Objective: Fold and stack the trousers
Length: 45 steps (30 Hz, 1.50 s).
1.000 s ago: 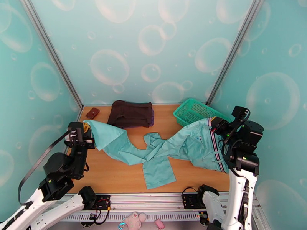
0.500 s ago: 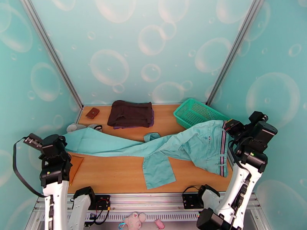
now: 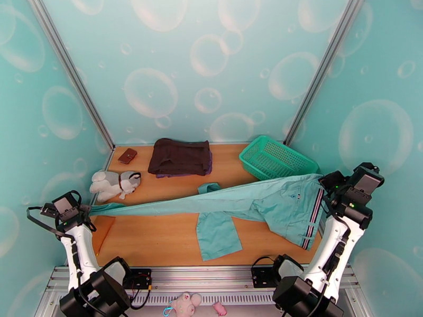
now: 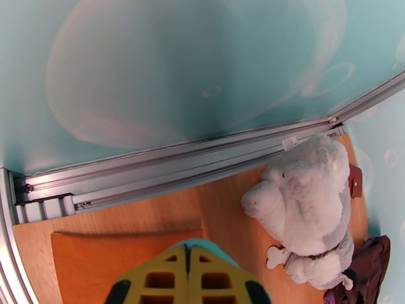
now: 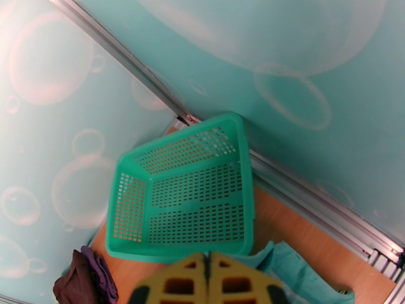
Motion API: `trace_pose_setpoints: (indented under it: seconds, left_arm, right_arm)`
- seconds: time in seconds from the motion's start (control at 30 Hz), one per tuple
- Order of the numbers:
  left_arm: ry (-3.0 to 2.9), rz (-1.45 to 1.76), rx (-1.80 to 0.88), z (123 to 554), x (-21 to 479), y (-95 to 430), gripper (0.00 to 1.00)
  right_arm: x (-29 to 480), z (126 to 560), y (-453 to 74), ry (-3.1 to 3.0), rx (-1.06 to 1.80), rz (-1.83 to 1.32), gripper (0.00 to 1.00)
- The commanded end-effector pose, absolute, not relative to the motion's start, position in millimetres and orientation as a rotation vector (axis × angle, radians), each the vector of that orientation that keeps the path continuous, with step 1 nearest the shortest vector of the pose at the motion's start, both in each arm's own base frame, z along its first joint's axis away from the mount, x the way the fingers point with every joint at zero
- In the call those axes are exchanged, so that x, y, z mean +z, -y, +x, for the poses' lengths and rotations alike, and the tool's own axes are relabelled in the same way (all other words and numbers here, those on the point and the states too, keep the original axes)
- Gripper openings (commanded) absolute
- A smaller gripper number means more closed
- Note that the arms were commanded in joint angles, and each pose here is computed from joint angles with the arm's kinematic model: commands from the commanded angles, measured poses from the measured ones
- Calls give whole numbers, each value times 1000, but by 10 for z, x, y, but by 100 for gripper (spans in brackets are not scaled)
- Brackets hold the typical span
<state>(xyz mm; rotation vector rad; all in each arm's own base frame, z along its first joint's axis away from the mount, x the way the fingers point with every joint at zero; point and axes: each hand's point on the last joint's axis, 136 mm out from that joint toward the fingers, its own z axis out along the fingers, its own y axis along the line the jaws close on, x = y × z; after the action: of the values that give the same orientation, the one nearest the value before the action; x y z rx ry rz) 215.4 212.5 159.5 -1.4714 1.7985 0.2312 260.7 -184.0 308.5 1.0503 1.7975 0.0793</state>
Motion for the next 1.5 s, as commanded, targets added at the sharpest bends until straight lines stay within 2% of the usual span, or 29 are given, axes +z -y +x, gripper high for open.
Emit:
trace_pose_setpoints:
  seconds: [0.0, 0.17, 0.27, 0.47, 0.53, 0.6, 0.63, 0.67, 0.73, 0.77, 0.8, 0.9, 0.97, 1.03, 1.1, 1.17, 1.27, 1.37, 1.47]
  left_arm:
    - [-1691, -1477, 221, 2239, 1715, -2268, 0]
    - [-1649, -1506, 205, 2387, 1735, -2398, 0]
    - [-1643, -1508, 145, 2626, 1725, -2463, 0]
    - [-1697, -1504, 228, 3175, 1672, -2547, 0]
    - [-1714, -1489, 227, 3375, 1646, -2558, 11]
    - [-1750, -1424, 215, 3608, 1692, -2534, 10]
    - [-1765, -1377, 221, 3724, 1765, -2519, 17]
    - [-1779, -1308, 218, 3849, 1864, -2480, 31]
    - [-1817, -1177, 192, 4012, 2075, -2320, 72]
    - [-1817, -1135, 177, 4044, 2208, -2214, 85]
    - [-1823, -1096, 160, 4059, 2309, -2105, 97]
    - [-1847, -904, 100, 4031, 2667, -1385, 99]
    - [-1855, -681, 28, 3887, 2872, -495, 99]
    - [-1910, -503, -117, 3628, 2736, 320, 99]
    - [-2037, -289, -275, 3287, 2333, 1084, 99]
    - [-2169, -70, -315, 2838, 1896, 1693, 99]
    - [-2308, 208, -267, 2187, 1366, 2282, 99]
    - [-2438, 419, -230, 1693, 784, 2612, 99]
    - [-2501, 581, -187, 1407, 363, 2897, 99]
  right_arm:
    - [3176, 2773, 1993, -1714, 42, 1038, 0]
    - [3100, 3146, 1827, -1729, -42, 1010, 0]
    - [2916, 3367, 1892, -1728, -18, 1031, 0]
    - [2492, 3749, 2063, -1735, 27, 1076, 0]
    - [2363, 3914, 2056, -1759, 72, 1053, 0]
    - [2308, 4032, 1984, -1786, 135, 1002, 0]
    - [2342, 4044, 1950, -1782, 146, 971, 15]
    - [2426, 4032, 1916, -1764, 138, 935, 39]
    - [2672, 3935, 1850, -1719, 90, 883, 76]
    - [2804, 3850, 1810, -1700, 62, 864, 88]
    - [2918, 3769, 1761, -1684, 47, 845, 93]
    - [3183, 3375, 1610, -1662, 6, 845, 95]
    - [3116, 3036, 1505, -1704, -28, 905, 94]
    - [2860, 2761, 1397, -1777, -45, 952, 93]
    - [2474, 2652, 1237, -1888, -4, 956, 89]
    - [2034, 2615, 1067, -2028, -3, 941, 87]
    - [1687, 2550, 902, -2122, -87, 930, 87]
    - [1850, 2525, 748, -2110, -171, 899, 87]
    - [1783, 2466, 786, -2137, -267, 911, 88]
